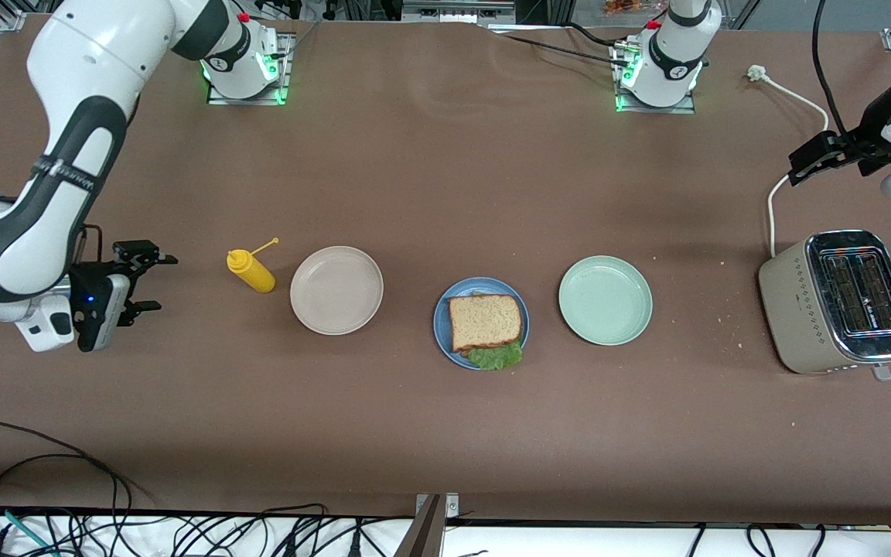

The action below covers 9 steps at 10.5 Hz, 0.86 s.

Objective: Make sandwich in blue plate with both arms

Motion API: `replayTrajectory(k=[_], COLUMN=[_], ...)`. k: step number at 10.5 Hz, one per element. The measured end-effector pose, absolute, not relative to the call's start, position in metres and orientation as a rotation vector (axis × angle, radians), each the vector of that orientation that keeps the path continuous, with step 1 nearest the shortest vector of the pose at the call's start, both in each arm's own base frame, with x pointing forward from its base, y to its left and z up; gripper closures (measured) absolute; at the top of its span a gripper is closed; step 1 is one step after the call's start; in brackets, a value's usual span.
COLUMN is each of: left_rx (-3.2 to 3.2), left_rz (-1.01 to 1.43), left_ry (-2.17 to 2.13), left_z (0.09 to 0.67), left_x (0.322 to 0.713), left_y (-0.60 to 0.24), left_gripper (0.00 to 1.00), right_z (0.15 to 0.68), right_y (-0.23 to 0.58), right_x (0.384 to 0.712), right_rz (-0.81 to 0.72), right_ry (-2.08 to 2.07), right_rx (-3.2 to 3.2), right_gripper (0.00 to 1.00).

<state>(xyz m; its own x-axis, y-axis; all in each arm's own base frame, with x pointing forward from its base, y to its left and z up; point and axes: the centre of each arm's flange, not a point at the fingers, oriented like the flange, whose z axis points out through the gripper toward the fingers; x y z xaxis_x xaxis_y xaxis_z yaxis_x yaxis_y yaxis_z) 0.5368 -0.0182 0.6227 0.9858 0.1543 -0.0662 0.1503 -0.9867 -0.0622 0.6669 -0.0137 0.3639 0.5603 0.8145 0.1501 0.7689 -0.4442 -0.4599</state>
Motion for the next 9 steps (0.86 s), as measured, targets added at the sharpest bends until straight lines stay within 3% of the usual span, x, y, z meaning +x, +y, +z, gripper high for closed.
replayTrajectory(k=[9], left_rx=[-3.075], left_rz=[0.095], left_ry=[-0.249], left_z=[0.627], left_x=[0.537], left_y=[-0.022], left_gripper=[0.0], right_z=[0.354], right_y=[-0.037], right_x=[0.664], right_rz=[0.26], right_ry=[-0.937], right_rx=[-2.509], right_gripper=[0.0])
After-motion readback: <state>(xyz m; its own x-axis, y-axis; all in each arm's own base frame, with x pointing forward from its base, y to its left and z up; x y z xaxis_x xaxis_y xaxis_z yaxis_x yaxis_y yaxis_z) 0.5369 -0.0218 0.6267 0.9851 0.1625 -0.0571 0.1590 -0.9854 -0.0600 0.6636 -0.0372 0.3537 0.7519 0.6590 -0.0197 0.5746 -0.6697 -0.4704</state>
